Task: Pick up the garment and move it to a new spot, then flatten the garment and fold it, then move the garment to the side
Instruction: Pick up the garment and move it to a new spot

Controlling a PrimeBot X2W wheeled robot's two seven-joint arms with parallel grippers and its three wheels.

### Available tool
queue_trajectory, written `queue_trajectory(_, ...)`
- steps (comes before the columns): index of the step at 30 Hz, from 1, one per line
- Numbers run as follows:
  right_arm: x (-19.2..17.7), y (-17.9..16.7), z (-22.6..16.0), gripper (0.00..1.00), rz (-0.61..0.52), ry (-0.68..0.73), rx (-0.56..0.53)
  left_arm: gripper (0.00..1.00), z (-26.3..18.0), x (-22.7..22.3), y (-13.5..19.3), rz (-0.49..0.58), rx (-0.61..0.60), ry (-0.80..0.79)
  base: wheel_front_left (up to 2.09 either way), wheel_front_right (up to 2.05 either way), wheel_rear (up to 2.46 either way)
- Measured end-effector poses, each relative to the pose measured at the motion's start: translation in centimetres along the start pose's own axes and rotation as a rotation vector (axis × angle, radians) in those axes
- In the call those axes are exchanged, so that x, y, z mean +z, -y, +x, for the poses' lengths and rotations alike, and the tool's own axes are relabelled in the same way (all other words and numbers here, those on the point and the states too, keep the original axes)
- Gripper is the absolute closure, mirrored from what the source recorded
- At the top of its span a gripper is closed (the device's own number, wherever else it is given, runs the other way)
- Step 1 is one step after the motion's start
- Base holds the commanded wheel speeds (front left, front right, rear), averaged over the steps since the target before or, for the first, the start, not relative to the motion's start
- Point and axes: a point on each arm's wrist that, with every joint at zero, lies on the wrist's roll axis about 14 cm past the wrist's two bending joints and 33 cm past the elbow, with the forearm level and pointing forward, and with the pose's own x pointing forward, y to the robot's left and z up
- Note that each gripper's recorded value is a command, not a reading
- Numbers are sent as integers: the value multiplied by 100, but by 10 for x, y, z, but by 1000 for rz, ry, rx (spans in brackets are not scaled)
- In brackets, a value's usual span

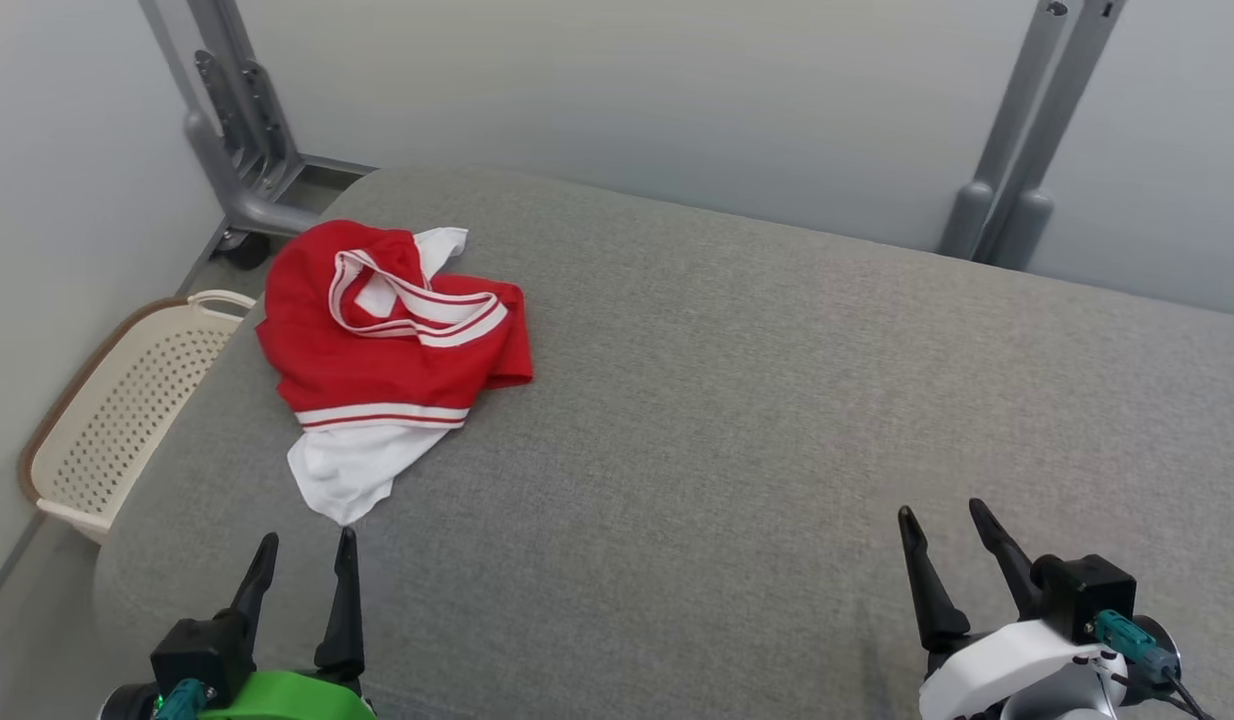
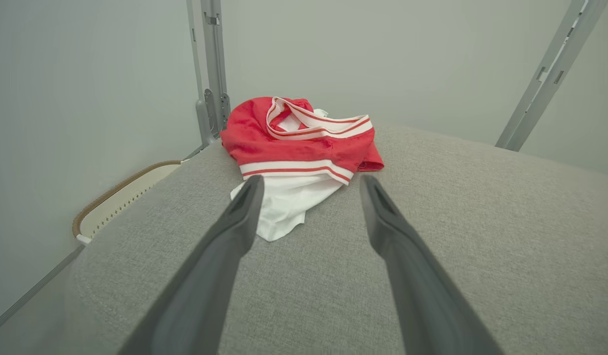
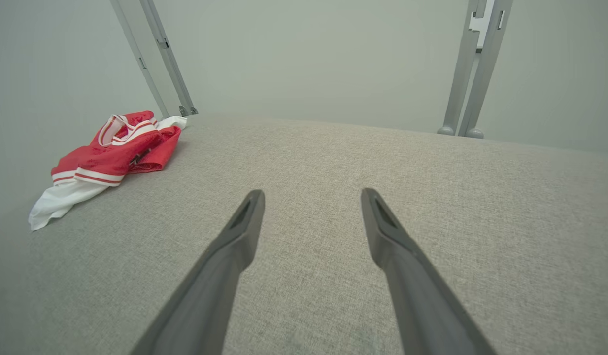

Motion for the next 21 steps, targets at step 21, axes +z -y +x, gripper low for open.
queue_trajectory(21, -9, -53, 24, 0, -1, -27, 167, 0, -26, -1, -35, 19, 98, -34, 0, 0, 0)
